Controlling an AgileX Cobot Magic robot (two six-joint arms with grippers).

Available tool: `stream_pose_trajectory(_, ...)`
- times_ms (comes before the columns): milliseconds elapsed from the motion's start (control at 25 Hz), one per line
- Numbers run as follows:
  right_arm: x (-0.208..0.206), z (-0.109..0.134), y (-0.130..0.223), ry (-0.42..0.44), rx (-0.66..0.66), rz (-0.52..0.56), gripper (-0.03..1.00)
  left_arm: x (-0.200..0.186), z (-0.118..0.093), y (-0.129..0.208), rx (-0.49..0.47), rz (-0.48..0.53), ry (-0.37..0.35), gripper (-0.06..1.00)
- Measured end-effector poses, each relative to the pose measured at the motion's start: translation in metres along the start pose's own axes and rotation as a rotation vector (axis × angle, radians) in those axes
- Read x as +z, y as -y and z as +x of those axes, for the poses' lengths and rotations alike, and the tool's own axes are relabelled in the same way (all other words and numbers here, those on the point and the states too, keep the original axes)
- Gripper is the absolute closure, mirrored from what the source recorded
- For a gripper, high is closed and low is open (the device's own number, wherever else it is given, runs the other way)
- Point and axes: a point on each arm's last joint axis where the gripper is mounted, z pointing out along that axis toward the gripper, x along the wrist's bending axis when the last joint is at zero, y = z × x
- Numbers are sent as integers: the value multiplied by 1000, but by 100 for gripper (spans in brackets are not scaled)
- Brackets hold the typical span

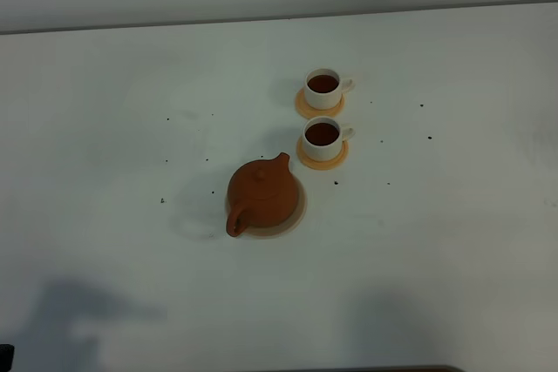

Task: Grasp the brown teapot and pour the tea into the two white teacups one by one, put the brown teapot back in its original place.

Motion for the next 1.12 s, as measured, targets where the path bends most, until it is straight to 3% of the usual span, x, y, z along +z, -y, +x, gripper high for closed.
stream_pose_trajectory(320,0,0,0,0,0,0,73,-2,14,3,-260,5,-181,54)
stream_pose_trajectory(480,0,0,0,0,0,0,73,-3,17,5,-340,2,-239,54)
stream_pose_trajectory(1120,0,0,0,0,0,0,73,-24,5,24,-333,-197,-291,54)
